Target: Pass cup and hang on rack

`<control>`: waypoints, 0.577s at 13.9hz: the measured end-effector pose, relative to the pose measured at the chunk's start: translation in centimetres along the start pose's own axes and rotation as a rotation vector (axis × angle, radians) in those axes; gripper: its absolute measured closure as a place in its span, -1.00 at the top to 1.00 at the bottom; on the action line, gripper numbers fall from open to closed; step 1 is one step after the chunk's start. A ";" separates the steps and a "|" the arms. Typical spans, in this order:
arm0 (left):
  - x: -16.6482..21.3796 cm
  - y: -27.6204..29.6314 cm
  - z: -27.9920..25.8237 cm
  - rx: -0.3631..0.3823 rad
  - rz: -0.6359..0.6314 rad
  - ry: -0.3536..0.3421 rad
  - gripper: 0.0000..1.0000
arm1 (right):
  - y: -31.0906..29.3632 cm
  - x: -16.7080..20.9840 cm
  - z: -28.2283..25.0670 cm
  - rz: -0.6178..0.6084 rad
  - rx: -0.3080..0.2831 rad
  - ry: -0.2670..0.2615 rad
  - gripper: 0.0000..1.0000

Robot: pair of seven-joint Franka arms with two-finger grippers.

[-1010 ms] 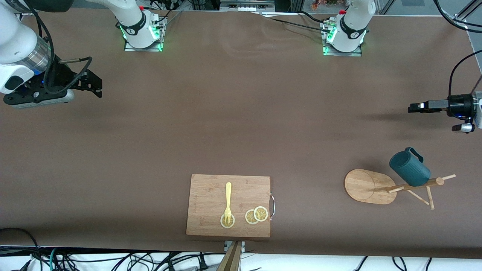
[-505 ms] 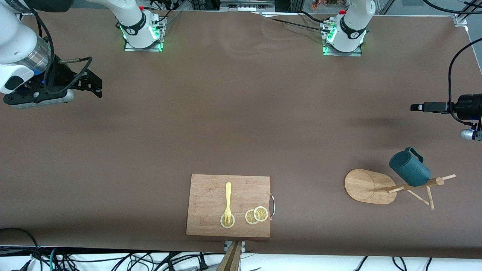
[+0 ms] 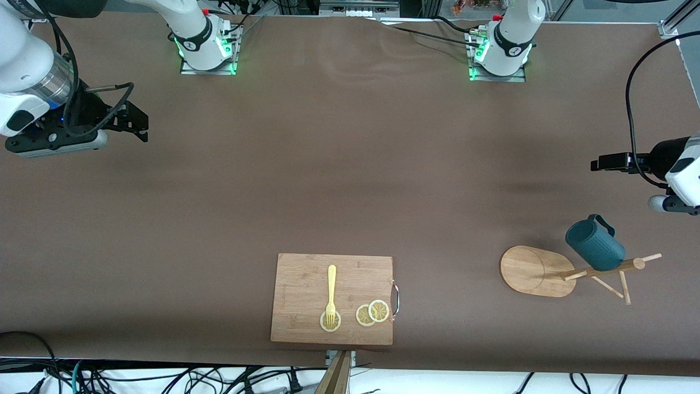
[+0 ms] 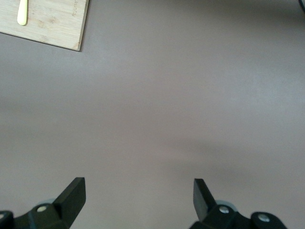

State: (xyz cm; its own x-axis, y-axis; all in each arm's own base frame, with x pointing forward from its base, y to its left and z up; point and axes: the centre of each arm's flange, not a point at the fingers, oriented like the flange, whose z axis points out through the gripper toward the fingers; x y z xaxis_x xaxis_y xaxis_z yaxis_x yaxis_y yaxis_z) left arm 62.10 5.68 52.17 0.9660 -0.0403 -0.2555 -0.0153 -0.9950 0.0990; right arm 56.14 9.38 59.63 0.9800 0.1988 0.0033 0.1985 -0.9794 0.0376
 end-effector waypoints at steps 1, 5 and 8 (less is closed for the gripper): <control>-0.3 0.8 -1.0 0.035 0.014 0.025 1.00 | 0.0 0.0 0.0 0.000 0.000 0.000 1.00; -2.0 1.8 -4.7 0.068 0.026 0.096 1.00 | 0.0 0.0 0.0 0.000 0.000 0.000 1.00; -3.0 2.3 -6.1 0.066 0.016 0.083 1.00 | 0.0 0.0 0.0 0.000 0.000 0.000 1.00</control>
State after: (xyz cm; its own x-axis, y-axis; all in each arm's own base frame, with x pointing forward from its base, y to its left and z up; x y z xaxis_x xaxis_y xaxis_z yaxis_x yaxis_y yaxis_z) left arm 60.74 4.04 58.99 0.9834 -0.0510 -0.1739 -0.0451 -0.9983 0.0378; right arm 56.14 9.37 59.63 0.9801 0.1985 0.0033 0.1983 -0.9794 0.0376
